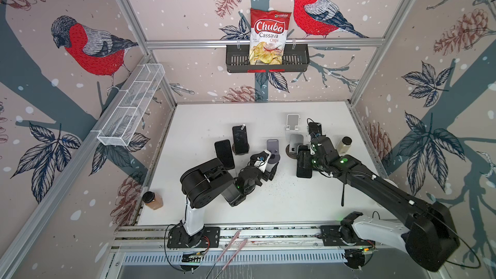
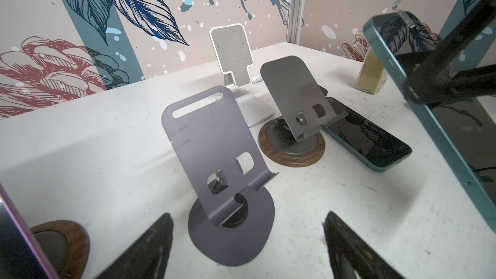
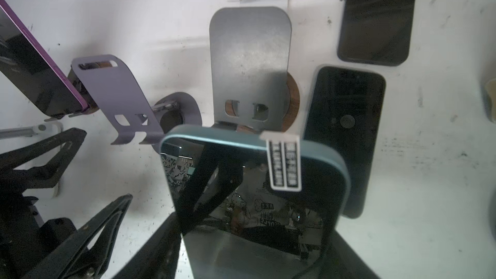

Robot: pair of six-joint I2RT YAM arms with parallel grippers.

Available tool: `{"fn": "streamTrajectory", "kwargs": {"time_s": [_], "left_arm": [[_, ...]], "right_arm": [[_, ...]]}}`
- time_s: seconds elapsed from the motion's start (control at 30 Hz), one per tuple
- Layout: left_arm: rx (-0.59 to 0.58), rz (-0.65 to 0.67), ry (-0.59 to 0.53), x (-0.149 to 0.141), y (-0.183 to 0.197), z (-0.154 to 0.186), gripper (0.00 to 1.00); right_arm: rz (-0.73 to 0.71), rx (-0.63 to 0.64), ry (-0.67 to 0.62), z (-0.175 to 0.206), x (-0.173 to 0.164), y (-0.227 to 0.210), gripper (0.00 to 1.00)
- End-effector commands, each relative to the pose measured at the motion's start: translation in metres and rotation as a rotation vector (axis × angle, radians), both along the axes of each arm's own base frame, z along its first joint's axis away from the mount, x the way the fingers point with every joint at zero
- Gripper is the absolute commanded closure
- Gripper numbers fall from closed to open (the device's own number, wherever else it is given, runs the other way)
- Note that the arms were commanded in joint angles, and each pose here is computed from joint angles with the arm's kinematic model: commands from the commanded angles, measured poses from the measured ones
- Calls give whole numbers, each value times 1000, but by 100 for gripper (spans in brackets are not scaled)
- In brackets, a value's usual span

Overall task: Remove the phone from the phone stand
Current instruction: Place the phone at the center of the table.

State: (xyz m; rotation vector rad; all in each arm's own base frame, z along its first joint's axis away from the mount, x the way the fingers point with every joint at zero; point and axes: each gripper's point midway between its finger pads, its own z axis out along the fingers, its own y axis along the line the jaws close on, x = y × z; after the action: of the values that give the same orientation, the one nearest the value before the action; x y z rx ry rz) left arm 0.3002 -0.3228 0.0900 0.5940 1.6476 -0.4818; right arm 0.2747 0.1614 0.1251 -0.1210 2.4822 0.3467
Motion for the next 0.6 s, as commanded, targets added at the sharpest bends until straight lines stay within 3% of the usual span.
{"fn": "streamTrajectory", "kwargs": {"time_s": [0.0,0.57], "left_arm": [[-17,-15,-11,-1,-3,4,13],[-23,-17,-10,-2,-3,3,13]], "right_arm": [[5,34,13,-3,-3,6,38],[-78,-19,69,-27,-5,-25,38]]}}
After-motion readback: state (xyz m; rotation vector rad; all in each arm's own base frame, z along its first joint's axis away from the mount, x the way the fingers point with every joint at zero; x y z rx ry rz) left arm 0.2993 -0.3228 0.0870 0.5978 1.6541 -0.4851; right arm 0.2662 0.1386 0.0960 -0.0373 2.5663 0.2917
